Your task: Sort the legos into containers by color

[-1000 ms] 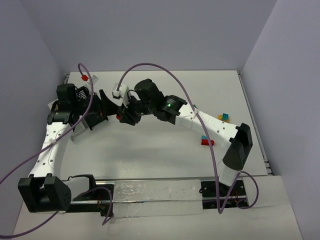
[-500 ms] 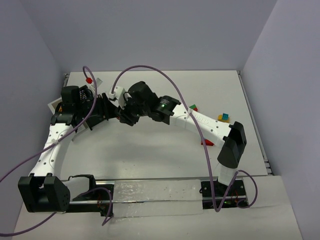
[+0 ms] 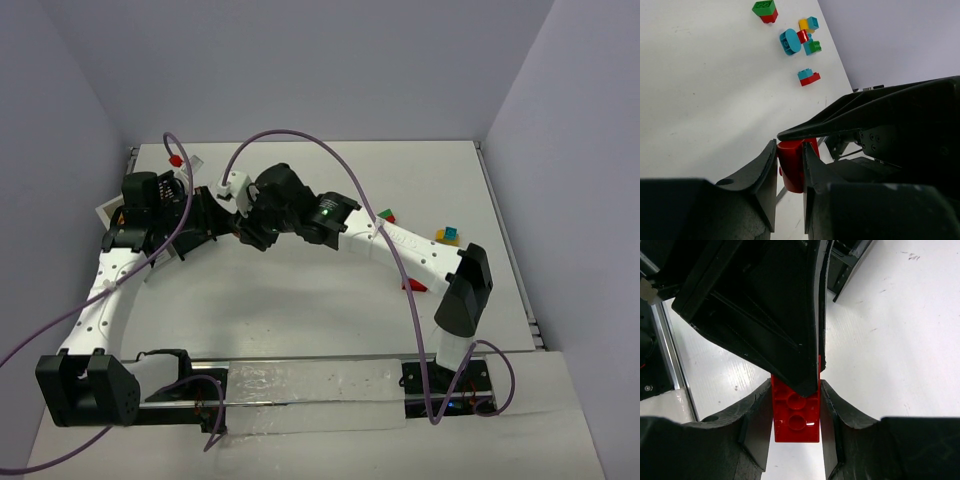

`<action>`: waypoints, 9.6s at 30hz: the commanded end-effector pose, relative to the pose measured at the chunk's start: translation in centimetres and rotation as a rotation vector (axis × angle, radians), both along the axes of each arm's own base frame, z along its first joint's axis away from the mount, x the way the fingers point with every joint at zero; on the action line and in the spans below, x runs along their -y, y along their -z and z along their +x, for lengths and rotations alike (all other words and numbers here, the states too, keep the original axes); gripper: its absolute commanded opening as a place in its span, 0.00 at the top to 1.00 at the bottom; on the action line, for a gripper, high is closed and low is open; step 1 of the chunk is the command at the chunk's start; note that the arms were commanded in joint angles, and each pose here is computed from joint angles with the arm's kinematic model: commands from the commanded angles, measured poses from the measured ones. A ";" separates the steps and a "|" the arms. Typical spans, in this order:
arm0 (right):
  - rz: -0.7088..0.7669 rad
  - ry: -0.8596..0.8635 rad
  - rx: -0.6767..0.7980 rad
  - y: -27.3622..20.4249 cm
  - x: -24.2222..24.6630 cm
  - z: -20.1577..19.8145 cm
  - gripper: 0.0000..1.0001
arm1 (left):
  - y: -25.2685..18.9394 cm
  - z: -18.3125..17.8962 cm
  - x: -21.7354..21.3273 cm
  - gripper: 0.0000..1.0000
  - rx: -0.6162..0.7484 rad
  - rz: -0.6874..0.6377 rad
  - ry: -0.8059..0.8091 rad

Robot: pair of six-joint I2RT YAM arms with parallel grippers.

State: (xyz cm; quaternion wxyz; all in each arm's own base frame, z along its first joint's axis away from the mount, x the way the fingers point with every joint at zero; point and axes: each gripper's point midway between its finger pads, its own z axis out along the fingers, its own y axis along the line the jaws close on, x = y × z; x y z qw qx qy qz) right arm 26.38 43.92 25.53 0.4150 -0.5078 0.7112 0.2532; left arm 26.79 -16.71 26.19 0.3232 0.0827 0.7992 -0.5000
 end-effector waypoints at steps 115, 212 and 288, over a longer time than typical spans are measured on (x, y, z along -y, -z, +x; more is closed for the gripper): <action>0.157 -0.073 -0.400 3.4 18.7 4.6 1.00 | -4.6 1.2 -3.1 0.03 0.491 0.172 0.179; -0.175 0.091 -0.516 11.3 20.3 -1.5 0.03 | -0.2 -1.5 -4.6 0.97 0.495 0.452 0.019; -0.285 0.356 -0.638 14.0 33.3 3.3 0.04 | 0.3 9.6 0.8 1.00 0.518 0.654 0.248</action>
